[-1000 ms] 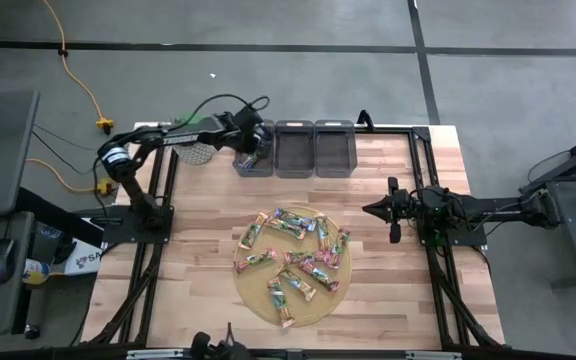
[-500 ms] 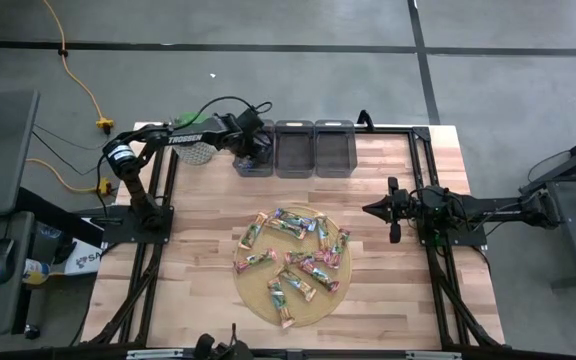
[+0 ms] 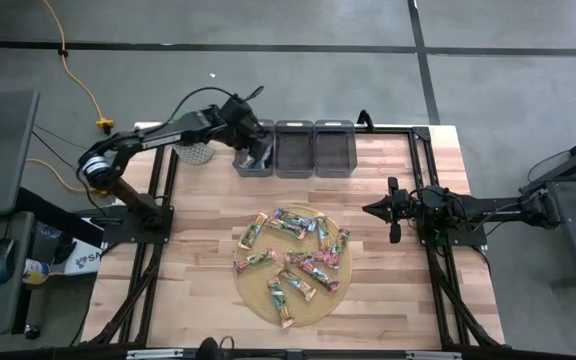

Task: Pick and place Granola Bars by type
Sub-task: Put the blue granola bar into the left black bin

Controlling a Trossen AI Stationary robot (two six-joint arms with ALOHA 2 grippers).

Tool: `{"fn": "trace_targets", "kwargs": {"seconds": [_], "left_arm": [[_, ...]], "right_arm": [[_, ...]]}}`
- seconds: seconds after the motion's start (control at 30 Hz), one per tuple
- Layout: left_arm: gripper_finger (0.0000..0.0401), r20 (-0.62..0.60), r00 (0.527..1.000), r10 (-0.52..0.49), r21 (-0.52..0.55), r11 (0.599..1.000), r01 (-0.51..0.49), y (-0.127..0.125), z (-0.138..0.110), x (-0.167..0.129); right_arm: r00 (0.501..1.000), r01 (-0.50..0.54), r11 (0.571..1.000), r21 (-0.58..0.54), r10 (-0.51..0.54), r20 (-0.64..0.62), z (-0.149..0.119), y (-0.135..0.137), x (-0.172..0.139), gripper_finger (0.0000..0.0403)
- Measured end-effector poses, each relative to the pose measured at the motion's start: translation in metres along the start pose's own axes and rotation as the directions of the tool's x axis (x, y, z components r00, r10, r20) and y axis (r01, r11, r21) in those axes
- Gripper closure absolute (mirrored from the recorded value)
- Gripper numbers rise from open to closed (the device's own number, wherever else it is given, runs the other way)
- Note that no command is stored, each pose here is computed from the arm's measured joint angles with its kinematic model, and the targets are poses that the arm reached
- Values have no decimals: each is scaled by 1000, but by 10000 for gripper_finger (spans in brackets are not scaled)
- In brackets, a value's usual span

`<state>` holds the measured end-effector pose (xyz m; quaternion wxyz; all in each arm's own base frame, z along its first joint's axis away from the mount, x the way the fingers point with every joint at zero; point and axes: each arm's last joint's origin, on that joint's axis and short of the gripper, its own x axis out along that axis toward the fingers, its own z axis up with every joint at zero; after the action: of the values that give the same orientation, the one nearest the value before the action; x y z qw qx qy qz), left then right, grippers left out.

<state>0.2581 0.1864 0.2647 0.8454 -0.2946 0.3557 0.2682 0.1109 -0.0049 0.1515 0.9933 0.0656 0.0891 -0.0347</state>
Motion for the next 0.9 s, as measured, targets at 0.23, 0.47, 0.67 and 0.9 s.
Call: {"fn": "trace_targets", "kwargs": {"seconds": [0.23,0.47,0.67,0.9], "left_arm": [[180,-118,924,-362,226,897,381,-40,-13,-17],[180,-252,915,-315,566,719,403,-98,-52,-15],[181,-284,915,-285,635,659,403,-133,-80,-24],[181,-224,894,-387,635,639,435,-156,-91,-57]], "right_arm": [[1000,0,1000,0,0,0,0,0,0,403],[1000,0,1000,0,0,0,0,0,0,403],[1000,0,1000,0,0,0,0,0,0,403],[1000,0,1000,0,0,0,0,0,0,403]]}}
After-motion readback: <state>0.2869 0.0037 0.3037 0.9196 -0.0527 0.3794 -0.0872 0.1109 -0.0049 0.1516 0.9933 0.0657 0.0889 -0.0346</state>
